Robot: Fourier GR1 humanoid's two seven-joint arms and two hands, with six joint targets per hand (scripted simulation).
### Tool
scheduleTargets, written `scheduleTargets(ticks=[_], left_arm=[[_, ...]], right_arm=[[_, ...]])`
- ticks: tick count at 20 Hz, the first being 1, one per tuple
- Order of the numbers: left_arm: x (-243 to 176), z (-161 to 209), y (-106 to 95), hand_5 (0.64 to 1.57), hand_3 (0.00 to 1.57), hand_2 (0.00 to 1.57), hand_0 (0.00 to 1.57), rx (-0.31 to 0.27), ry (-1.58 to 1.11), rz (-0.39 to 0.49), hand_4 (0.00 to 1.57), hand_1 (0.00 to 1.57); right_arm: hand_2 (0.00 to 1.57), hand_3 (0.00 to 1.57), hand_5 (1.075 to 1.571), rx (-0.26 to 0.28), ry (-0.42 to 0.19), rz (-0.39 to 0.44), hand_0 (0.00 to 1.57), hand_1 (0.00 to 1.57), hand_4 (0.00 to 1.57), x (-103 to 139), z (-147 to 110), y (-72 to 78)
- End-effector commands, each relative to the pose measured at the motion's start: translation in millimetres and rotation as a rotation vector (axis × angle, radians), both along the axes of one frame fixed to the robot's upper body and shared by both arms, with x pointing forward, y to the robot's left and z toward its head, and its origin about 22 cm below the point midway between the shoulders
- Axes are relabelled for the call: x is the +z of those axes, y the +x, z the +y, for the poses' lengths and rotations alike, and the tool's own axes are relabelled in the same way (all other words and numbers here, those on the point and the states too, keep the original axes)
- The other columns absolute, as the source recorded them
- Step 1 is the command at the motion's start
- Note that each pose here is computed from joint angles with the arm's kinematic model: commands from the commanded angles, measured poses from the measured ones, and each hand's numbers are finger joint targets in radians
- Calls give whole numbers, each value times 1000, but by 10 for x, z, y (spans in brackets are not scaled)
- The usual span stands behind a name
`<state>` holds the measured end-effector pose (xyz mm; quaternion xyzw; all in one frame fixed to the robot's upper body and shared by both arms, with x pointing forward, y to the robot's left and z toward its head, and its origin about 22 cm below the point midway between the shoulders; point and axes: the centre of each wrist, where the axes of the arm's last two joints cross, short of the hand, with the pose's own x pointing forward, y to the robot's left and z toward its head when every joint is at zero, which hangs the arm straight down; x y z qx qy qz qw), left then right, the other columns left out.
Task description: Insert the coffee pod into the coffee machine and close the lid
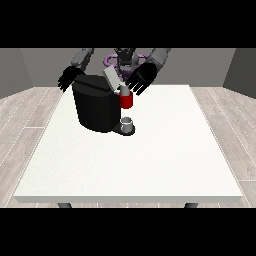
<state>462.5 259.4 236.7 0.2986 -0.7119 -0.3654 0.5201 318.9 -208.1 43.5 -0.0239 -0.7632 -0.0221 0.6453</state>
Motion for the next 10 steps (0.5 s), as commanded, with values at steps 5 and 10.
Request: scheduleTargets(ticks=[5, 10], left_arm=[[126, 67, 0, 1571, 1186, 1248, 1184, 33, 18, -16, 488, 1184], [-27, -39, 21, 1571, 1181, 1282, 1249, 16, 6, 13, 480, 1249]], right_arm=[[0, 0, 1571, 4, 2, -54, 0, 0, 499, 18, -92, 23], [0, 0, 1571, 10, 5, -35, 0, 0, 448, -92, 69, -53]])
